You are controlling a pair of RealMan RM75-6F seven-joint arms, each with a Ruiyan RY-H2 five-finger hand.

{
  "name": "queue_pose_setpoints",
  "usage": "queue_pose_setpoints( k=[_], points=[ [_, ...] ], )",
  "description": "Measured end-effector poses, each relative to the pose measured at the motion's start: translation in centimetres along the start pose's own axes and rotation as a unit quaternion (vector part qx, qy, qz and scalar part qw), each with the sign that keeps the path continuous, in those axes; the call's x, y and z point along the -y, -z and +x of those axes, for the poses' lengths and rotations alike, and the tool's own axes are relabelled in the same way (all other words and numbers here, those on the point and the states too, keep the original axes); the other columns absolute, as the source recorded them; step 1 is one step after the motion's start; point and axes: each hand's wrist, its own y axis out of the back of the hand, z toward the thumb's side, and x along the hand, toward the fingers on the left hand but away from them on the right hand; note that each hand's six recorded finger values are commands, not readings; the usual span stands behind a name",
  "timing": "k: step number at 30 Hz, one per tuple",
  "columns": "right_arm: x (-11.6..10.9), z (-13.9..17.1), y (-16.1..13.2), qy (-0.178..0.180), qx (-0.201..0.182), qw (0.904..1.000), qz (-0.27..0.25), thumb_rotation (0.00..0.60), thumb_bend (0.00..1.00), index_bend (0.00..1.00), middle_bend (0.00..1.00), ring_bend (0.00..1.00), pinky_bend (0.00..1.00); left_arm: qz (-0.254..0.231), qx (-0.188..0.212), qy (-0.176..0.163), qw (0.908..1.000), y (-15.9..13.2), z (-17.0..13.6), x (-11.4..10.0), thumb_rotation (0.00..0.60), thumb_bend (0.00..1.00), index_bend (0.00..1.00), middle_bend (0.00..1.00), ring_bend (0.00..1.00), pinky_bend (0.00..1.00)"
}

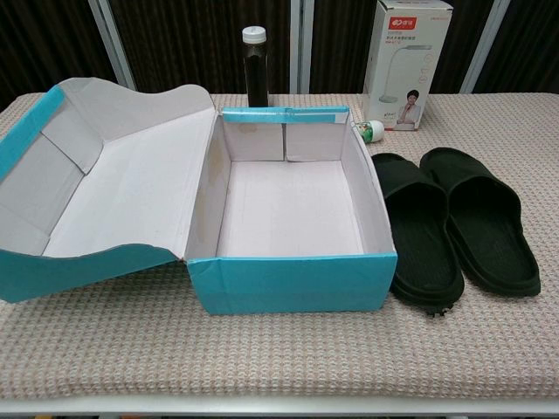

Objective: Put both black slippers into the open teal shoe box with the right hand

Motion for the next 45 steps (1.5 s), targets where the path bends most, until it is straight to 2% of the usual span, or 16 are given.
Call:
queue_pose_setpoints(
  k=[17, 22, 31, 39, 45],
  points=[
    [0.2, -1.2, -0.4, -0.024, -0.008, 0.9997, -0.005, 0.6, 0.23, 0.01, 0.06, 0.0, 0.15, 0.0, 0.001, 0.011, 0.9999, 0.0, 0.2, 0.2, 0.6, 0.13, 0.31, 0.25, 0.22, 0.32],
    [-0.7, -2.4, -1.0, -0.026, -0.015, 0.9993, -0.02, 0.6, 0.23, 0.03, 0.1, 0.0, 0.15, 0.003, 0.01, 0.017, 0.9998, -0.4, 0.7, -0.1, 0.6, 0.13, 0.31, 0.25, 0.22, 0.32],
    [-3.0, -5.5, -3.8, -0.047, -0.063, 0.9966, -0.025, 0.6, 0.23, 0.05, 0.15, 0.06, 0.2, -0.001, 0.016, 0.025, 0.9996, -0.6, 0.6, 0.3, 0.6, 0.14, 0.31, 0.25, 0.22, 0.32],
    [-2.3, -8.3, -6.6, -0.11, -0.089, 0.9895, -0.032, 0.6, 0.2, 0.05, 0.16, 0.08, 0.23, -0.002, 0.016, 0.03, 0.9994, -0.1, 0.6, 0.6, 0.6, 0.14, 0.31, 0.25, 0.22, 0.32],
    [-0.7, -10.6, -9.7, -0.177, -0.114, 0.9764, -0.048, 0.6, 0.14, 0.05, 0.13, 0.05, 0.12, -0.002, 0.02, 0.033, 0.9993, -0.1, 0.8, 0.5, 0.6, 0.14, 0.31, 0.25, 0.22, 0.32]
  ],
)
